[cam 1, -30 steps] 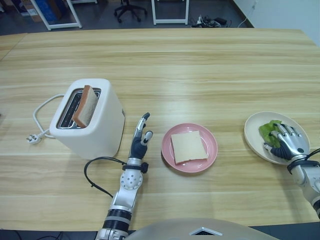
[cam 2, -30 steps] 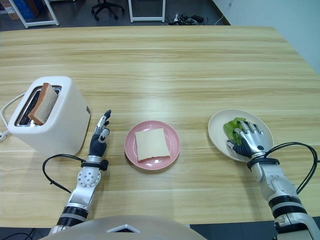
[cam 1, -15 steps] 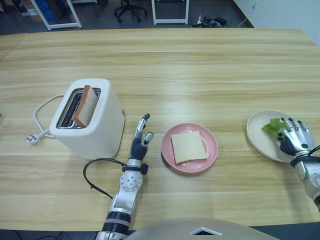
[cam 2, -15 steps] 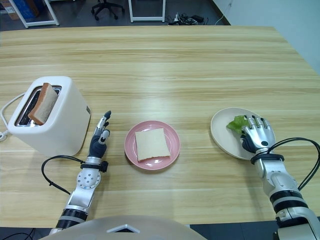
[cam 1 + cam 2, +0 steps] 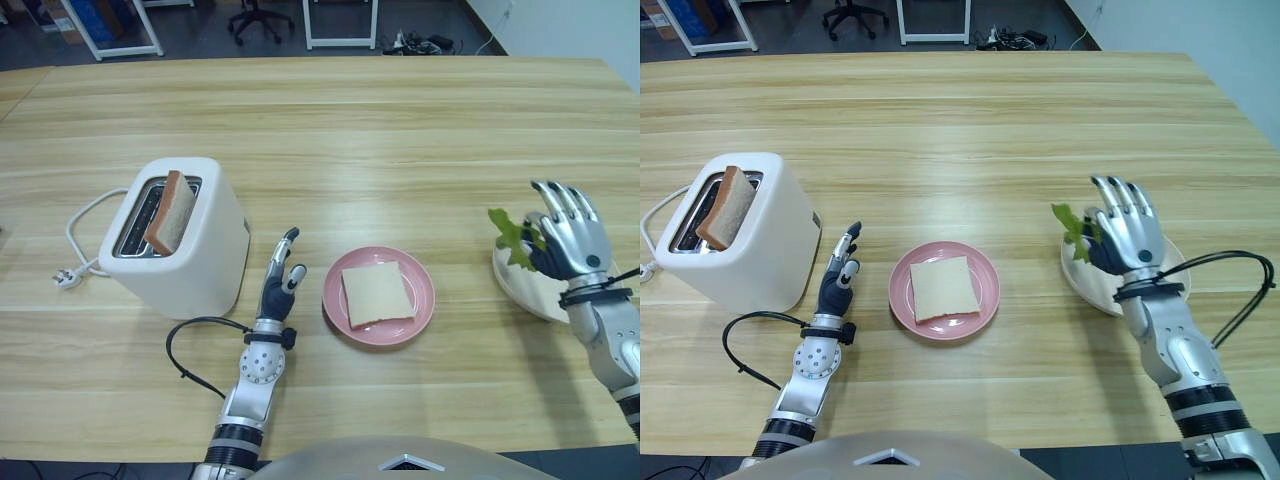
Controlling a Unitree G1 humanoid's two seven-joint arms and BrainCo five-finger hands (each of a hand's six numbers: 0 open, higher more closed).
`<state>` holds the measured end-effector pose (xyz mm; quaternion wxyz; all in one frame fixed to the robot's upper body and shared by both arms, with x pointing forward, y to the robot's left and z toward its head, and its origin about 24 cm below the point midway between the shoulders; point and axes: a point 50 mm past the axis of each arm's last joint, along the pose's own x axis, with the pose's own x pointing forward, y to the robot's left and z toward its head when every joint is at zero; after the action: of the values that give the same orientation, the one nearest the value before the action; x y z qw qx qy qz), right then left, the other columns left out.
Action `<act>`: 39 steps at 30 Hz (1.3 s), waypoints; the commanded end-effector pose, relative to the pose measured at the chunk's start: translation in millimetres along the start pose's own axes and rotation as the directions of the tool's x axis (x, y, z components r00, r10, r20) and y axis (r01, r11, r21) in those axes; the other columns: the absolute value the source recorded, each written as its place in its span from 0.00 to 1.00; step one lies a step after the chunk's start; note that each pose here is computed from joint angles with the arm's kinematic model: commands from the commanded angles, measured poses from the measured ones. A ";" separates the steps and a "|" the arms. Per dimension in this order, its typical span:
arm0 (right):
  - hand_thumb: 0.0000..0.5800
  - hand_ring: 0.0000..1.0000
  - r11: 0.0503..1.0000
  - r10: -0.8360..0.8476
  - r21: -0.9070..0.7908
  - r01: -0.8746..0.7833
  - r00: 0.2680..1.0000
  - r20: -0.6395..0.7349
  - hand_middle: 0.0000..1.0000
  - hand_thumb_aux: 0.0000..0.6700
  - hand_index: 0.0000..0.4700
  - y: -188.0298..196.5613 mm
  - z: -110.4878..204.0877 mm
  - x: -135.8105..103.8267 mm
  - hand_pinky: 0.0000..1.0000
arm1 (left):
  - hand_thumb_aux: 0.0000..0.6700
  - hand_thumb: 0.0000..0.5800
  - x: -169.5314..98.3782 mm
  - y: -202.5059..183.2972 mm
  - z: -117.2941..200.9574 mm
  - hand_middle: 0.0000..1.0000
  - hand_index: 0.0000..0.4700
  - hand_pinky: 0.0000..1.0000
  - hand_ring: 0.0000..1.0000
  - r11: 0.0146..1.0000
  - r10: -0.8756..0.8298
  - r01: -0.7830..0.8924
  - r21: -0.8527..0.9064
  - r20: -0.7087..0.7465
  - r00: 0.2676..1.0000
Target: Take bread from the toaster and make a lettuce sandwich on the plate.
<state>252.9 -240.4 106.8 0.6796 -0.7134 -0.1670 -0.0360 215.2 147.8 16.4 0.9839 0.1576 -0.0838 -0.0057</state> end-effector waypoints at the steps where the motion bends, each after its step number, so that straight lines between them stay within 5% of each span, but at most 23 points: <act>1: 1.00 0.00 0.984 -0.103 0.157 0.080 0.985 0.141 0.00 1.00 1.00 -16.8 62.8 28.7 0.00 | 0.00 0.00 4.8 -2.3 -3.3 0.00 0.00 0.00 0.00 1.000 -0.005 0.005 -0.006 -0.011 1.000; 5: 1.00 0.00 0.974 -0.038 0.226 -0.022 0.966 0.257 0.00 1.00 1.00 5.6 109.6 27.8 0.00 | 0.00 0.00 5.8 -2.9 -4.4 0.00 0.00 0.00 0.00 1.000 -0.011 0.011 -0.006 -0.011 1.000; 10: 1.00 0.00 0.951 0.141 0.207 -0.228 0.920 0.365 0.00 1.00 1.00 49.5 136.1 -5.1 0.00 | 0.00 0.00 3.9 -3.6 -6.9 0.00 0.00 0.00 0.00 1.000 -0.010 0.010 0.001 -0.020 1.000; 17: 1.00 0.00 0.925 0.262 0.165 -0.343 0.888 0.379 0.00 1.00 1.00 69.4 125.1 -38.3 0.00 | 0.00 0.00 2.2 -5.5 -8.4 0.00 0.00 0.00 0.00 1.000 -0.017 0.017 0.006 -0.028 0.999; 28: 1.00 0.00 0.918 0.273 0.172 -0.358 0.884 0.380 0.00 1.00 1.00 68.9 124.1 -42.2 0.00 | 0.00 0.00 2.5 -3.6 -9.6 0.00 0.00 0.00 0.00 1.000 -0.020 0.020 0.017 -0.031 0.999; 29: 0.99 0.00 0.918 0.274 0.173 -0.358 0.884 0.379 0.00 0.92 0.92 69.0 124.2 -42.1 0.00 | 0.00 0.00 2.4 -3.5 -9.8 0.00 0.00 0.00 0.00 1.000 -0.020 0.021 0.018 -0.032 0.999; 30: 0.84 0.00 0.918 0.273 0.173 -0.358 0.885 0.378 0.00 0.60 0.60 68.6 124.3 -42.2 0.00 | 0.00 0.00 2.2 -3.4 -10.0 0.00 0.00 0.00 0.00 1.000 -0.020 0.020 0.019 -0.033 0.999; 31: 0.00 0.00 0.916 0.273 0.178 -0.358 0.885 0.377 0.00 0.00 0.00 67.2 123.7 -42.4 0.00 | 0.00 0.00 2.0 -3.2 -10.2 0.00 0.00 0.00 0.00 1.000 -0.019 0.020 0.021 -0.034 0.999; 39: 0.00 0.00 0.831 0.138 0.488 -0.269 0.948 0.288 0.00 0.00 0.00 -1.8 86.3 -31.2 0.00 | 0.00 0.00 2.1 6.8 1.8 0.00 0.00 0.00 0.00 0.998 0.011 -0.013 0.059 0.031 0.999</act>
<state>207.1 -147.1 65.7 0.7923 -0.5557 -0.1685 0.1876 218.7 148.4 11.8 0.9818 0.1717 -0.0804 -0.0086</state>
